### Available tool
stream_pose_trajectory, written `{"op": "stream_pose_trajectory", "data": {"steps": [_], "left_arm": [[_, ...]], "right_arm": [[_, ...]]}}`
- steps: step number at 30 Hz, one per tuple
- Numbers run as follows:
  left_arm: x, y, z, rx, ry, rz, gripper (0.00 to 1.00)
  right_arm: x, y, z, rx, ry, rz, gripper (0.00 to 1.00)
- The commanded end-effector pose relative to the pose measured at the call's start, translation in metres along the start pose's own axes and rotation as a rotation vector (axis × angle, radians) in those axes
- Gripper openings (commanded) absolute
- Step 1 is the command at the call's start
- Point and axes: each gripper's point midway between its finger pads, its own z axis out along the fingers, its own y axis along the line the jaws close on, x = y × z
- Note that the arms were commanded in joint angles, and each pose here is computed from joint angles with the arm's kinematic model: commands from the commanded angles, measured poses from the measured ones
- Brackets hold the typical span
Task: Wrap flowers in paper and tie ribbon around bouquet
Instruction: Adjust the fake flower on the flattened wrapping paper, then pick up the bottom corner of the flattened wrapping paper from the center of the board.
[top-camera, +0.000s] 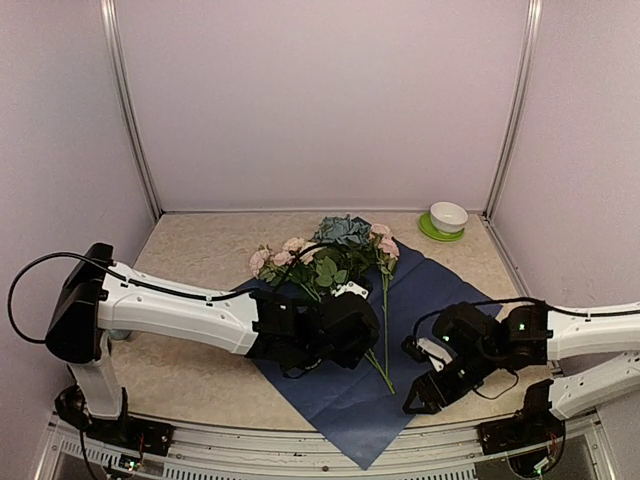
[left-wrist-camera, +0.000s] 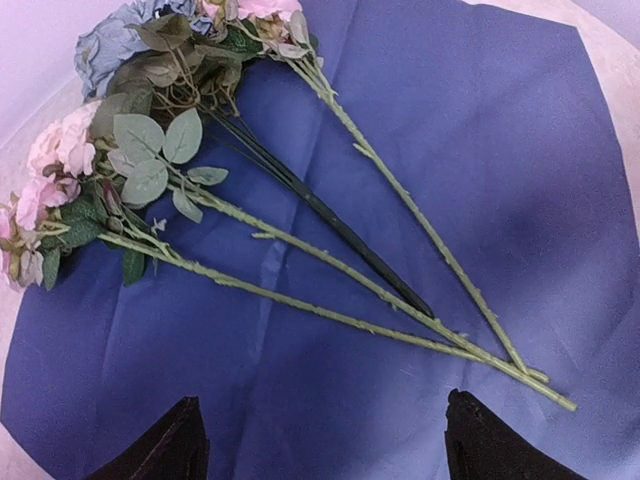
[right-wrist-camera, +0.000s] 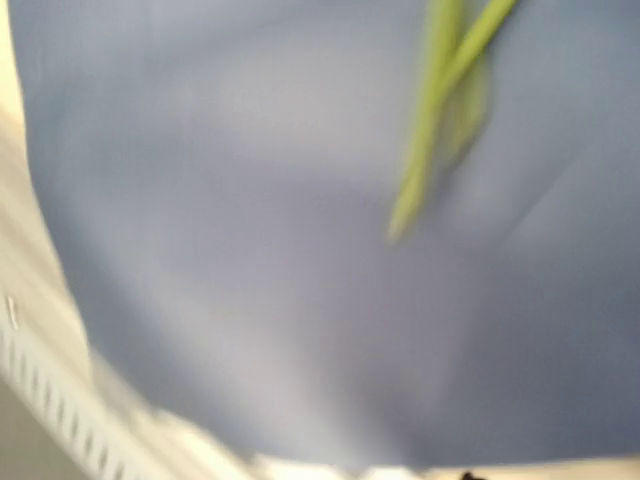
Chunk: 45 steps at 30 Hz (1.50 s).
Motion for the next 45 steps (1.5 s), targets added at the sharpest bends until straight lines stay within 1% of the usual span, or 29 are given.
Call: {"op": "stream_pose_trajectory", "data": {"steps": [1,3,4,7,10,14,17,20,22,26,28,30,32,33,35,38,39,41,43,45], "left_arm": [[0.013,0.005,-0.013,-0.067,0.035,-0.067,0.80],[0.016,0.004,-0.020,-0.062,0.035,-0.083,0.80],[0.015,0.004,-0.026,-0.059,0.028,-0.089,0.80],[0.015,0.006,-0.034,-0.044,0.022,-0.089,0.80],[0.011,0.012,-0.041,-0.045,0.009,-0.087,0.81],[0.009,0.021,-0.051,-0.021,-0.019,-0.094,0.82],[0.003,0.029,-0.062,-0.006,-0.068,-0.092,0.83],[-0.004,0.040,-0.068,0.008,-0.109,-0.108,0.84],[-0.010,0.046,-0.071,0.033,-0.129,-0.131,0.84],[-0.019,0.054,-0.077,0.076,-0.174,-0.119,0.83],[-0.020,0.056,-0.078,0.092,-0.189,-0.102,0.83],[-0.017,0.057,-0.078,0.112,-0.206,-0.077,0.83],[-0.013,0.053,-0.079,0.154,-0.219,-0.046,0.83],[-0.008,0.050,-0.080,0.178,-0.225,-0.019,0.83],[0.002,0.038,-0.084,0.277,-0.244,0.049,0.83],[0.020,0.013,-0.101,0.481,-0.290,0.141,0.81],[0.020,0.007,-0.108,0.539,-0.329,0.156,0.81],[0.036,-0.007,-0.118,0.648,-0.366,0.220,0.81],[0.056,-0.013,-0.114,0.681,-0.364,0.315,0.86],[0.078,-0.018,-0.101,0.662,-0.322,0.429,0.90]], "right_arm": [[0.036,0.034,0.023,-0.162,0.106,0.063,0.62],[0.037,0.030,0.026,-0.127,0.090,0.051,0.72],[0.038,0.028,0.026,-0.121,0.089,0.051,0.73],[0.044,0.025,0.026,-0.140,0.081,0.070,0.75],[0.051,0.027,0.031,-0.200,0.087,0.104,0.76],[0.041,0.029,0.041,-0.189,0.070,0.144,0.76],[0.039,0.033,0.052,-0.192,0.094,0.157,0.74],[0.044,0.039,0.065,-0.227,0.149,0.172,0.68],[0.040,0.045,0.066,-0.244,0.152,0.185,0.61],[0.014,0.051,0.057,-0.241,0.063,0.220,0.41],[0.000,0.053,0.050,-0.256,0.021,0.218,0.29],[-0.012,0.050,0.045,-0.259,-0.001,0.245,0.18],[-0.022,0.051,0.040,-0.287,-0.018,0.270,0.10],[-0.026,0.055,0.036,-0.310,-0.024,0.278,0.08],[-0.032,0.057,0.033,-0.325,-0.036,0.295,0.03],[-0.038,0.054,0.032,-0.312,-0.028,0.318,0.02],[-0.041,0.052,0.033,-0.305,-0.023,0.324,0.02],[-0.048,0.051,0.032,-0.290,-0.023,0.321,0.01],[-0.055,0.048,0.035,-0.266,-0.020,0.316,0.00],[-0.063,0.045,0.037,-0.244,-0.012,0.312,0.00]]}}
